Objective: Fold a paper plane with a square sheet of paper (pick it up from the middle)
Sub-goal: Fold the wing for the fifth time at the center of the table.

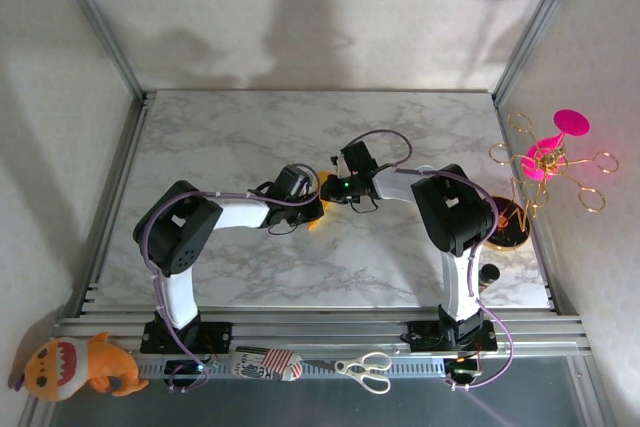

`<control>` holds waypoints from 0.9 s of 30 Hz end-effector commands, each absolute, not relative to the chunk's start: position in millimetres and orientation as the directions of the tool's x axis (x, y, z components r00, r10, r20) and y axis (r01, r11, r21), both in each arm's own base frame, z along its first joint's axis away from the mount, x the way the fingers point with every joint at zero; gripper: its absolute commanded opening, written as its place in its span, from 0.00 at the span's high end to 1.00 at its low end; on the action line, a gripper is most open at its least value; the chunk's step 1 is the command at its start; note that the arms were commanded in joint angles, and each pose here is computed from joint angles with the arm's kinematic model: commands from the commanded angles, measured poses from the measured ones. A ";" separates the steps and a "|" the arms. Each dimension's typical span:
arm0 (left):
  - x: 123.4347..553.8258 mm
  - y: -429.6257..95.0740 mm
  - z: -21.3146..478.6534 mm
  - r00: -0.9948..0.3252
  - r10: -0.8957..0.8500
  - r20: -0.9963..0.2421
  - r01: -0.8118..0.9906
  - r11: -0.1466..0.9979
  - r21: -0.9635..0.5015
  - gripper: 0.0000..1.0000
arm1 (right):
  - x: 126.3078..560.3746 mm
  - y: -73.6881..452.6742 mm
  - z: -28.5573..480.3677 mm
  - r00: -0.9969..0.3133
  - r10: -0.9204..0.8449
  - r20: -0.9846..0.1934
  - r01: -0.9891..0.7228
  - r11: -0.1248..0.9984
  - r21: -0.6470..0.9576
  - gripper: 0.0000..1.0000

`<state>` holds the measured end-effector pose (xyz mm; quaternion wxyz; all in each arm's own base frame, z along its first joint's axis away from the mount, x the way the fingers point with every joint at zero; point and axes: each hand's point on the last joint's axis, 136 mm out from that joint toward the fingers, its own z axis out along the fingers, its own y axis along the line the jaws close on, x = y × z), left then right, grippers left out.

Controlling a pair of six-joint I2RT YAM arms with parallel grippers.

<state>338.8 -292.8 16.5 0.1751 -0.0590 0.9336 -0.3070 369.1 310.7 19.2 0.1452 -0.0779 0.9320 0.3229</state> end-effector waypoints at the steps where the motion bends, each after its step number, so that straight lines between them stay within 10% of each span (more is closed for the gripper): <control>1: 296.8 -260.2 -29.5 -0.969 -0.165 -0.182 -0.067 0.891 -0.449 1.00 | 409.4 275.1 -1.4 -0.926 -0.014 -0.377 -0.206 0.856 0.474 0.88; 12: 297.2 -259.4 -33.4 -0.971 -0.159 -0.181 -0.065 0.897 -0.437 1.00 | 464.1 262.9 36.8 -0.873 0.034 -0.487 -0.215 0.869 0.445 0.88; 27: 302.2 -263.8 -29.4 -0.970 -0.156 -0.185 -0.059 0.894 -0.445 1.00 | 395.8 286.9 48.0 -0.895 0.019 -0.445 -0.243 0.816 0.525 0.87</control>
